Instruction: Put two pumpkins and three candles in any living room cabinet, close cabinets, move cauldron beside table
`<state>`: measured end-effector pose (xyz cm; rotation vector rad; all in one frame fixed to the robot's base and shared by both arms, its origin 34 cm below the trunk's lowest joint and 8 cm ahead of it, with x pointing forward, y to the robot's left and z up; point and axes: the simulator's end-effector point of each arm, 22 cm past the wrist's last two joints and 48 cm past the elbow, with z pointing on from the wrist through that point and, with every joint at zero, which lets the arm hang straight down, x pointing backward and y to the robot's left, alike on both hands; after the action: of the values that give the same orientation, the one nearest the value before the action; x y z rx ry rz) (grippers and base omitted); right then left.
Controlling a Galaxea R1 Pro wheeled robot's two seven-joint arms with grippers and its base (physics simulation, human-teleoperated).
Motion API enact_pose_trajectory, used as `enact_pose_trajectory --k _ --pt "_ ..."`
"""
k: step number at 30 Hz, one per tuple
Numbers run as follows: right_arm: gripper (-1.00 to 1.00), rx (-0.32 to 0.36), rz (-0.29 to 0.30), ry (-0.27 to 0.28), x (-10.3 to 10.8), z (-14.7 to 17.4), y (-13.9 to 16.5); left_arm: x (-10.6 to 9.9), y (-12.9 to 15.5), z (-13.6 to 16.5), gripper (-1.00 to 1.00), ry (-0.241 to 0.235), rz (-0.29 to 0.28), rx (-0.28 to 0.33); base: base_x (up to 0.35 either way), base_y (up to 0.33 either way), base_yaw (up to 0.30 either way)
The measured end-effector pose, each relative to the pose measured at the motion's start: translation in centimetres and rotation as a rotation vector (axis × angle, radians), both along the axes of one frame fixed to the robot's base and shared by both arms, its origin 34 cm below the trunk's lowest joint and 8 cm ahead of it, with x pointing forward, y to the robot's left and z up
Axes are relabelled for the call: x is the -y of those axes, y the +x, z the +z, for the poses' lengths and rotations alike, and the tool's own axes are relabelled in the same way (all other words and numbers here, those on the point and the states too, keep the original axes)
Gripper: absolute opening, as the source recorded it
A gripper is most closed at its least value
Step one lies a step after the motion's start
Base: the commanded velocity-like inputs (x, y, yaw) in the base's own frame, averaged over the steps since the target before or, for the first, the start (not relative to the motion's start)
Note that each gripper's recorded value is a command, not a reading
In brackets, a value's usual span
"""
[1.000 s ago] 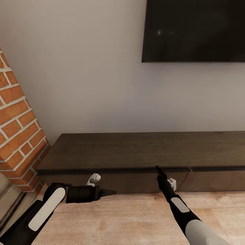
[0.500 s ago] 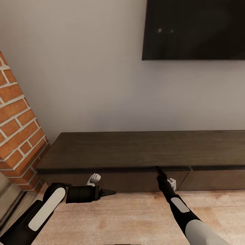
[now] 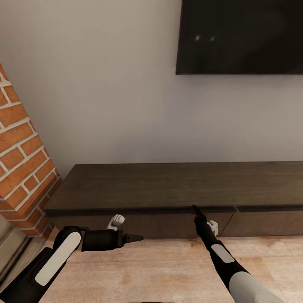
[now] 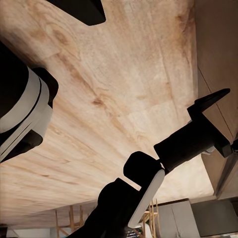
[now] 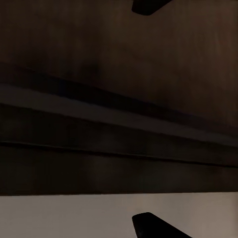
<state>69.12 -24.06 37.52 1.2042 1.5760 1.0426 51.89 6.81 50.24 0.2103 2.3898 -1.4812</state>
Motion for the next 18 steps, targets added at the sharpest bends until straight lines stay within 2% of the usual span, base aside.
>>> enact_pose_trajectory --k 11,12,16,18 --pt "1.0 -0.001 0.001 -0.001 -0.04 -0.03 -0.02 0.04 -0.05 -0.01 1.0 0.0 -0.001 -0.001 0.025 0.0 0.0" --pt "-1.0 -0.001 0.002 0.0 -0.07 -0.04 -0.03 0.04 -0.05 -0.01 1.0 0.0 -0.001 -0.001 0.002 0.0 0.0" --pt "-1.0 -0.001 0.0 0.003 -0.09 -0.07 -0.06 0.04 -0.05 -0.01 1.0 0.0 -0.001 0.0 0.0 0.0 0.0" --pt "-1.0 -0.022 0.0 -0.003 -0.05 -0.79 -0.46 0.03 -0.03 -0.05 1.0 0.001 -0.001 -0.001 0.0 0.0 0.0"
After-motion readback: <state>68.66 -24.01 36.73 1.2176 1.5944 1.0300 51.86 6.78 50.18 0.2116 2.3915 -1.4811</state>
